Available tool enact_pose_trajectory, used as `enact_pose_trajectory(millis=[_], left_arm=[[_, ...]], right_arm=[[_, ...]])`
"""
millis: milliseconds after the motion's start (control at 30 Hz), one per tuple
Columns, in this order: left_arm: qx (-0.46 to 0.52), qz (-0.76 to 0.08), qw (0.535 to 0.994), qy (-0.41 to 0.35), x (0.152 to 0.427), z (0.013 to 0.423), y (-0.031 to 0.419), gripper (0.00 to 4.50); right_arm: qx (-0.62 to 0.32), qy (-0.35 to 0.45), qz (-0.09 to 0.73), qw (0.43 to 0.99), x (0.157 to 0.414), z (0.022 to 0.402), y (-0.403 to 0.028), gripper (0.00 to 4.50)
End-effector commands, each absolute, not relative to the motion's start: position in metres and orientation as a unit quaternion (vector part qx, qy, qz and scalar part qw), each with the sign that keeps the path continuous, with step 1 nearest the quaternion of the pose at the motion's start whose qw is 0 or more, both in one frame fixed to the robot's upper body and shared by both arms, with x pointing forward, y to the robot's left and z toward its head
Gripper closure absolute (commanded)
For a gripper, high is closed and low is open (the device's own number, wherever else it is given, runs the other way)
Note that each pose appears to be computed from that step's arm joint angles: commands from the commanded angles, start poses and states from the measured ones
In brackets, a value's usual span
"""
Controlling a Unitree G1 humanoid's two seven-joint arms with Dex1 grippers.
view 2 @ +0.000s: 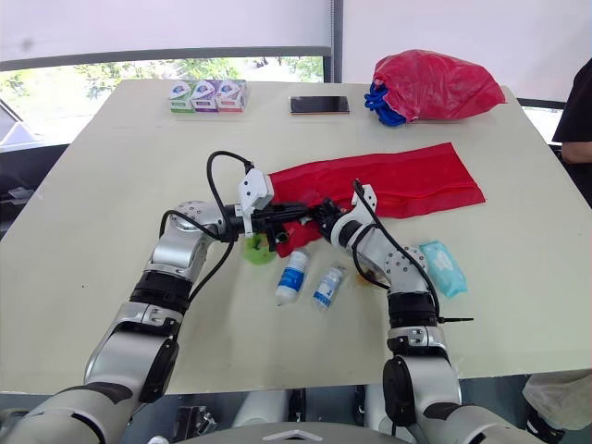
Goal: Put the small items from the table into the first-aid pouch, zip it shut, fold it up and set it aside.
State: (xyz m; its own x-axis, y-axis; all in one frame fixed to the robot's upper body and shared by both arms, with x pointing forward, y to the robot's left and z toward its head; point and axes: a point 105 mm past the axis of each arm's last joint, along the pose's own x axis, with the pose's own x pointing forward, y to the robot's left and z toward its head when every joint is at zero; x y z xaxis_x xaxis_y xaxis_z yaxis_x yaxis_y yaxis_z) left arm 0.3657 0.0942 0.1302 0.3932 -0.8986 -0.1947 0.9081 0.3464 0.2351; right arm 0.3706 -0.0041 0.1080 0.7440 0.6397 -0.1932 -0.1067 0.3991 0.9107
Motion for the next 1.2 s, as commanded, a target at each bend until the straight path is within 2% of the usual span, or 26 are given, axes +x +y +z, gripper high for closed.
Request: enact_pose_trajectory(millis=[33, 67, 233, 300, 767, 867, 900, 933, 1033, 1067, 1200], left_arm=[[0.164, -0.577, 0.8, 0.005, 0.359, 0.133, 0.082, 4.46], [0.165, -0.573, 0.802, 0.005, 0.361, 0.133, 0.083, 4.46], [0.18, -0.543, 0.82, 0.008, 0.374, 0.134, 0.1, 4.5], [0.184, -0.532, 0.826, 0.009, 0.38, 0.134, 0.105, 4.5], [0.193, -0.519, 0.833, 0.006, 0.391, 0.134, 0.113, 4.5], [0.193, -0.518, 0.833, 0.006, 0.392, 0.133, 0.113, 4.5], [0.193, -0.518, 0.833, 0.006, 0.392, 0.133, 0.112, 4.5], [0.192, -0.519, 0.833, 0.006, 0.392, 0.133, 0.112, 4.5], [0.19, -0.523, 0.831, 0.004, 0.392, 0.132, 0.109, 4.5], [0.19, -0.523, 0.831, 0.004, 0.392, 0.132, 0.109, 4.5], [0.188, -0.527, 0.829, 0.001, 0.391, 0.132, 0.106, 4.5]], right_arm=[[0.522, 0.217, 0.263, 0.782, 0.375, 0.143, 0.016, 4.4], [0.519, 0.217, 0.262, 0.784, 0.374, 0.142, 0.015, 4.4], [0.483, 0.232, 0.252, 0.806, 0.37, 0.131, 0.006, 2.14], [0.47, 0.236, 0.251, 0.812, 0.368, 0.128, 0.005, 1.65], [0.383, 0.222, 0.318, 0.838, 0.349, 0.14, -0.01, 1.65], [0.367, 0.209, 0.329, 0.845, 0.346, 0.145, -0.014, 2.34], [0.364, 0.206, 0.331, 0.846, 0.345, 0.145, -0.015, 2.9], [0.35, 0.205, 0.334, 0.851, 0.344, 0.146, -0.015, 3.08], [0.326, 0.211, 0.337, 0.858, 0.343, 0.142, -0.012, 4.26], [0.321, 0.217, 0.333, 0.859, 0.343, 0.139, -0.011, 4.4], [0.299, 0.236, 0.325, 0.866, 0.349, 0.125, -0.004, 4.4]])
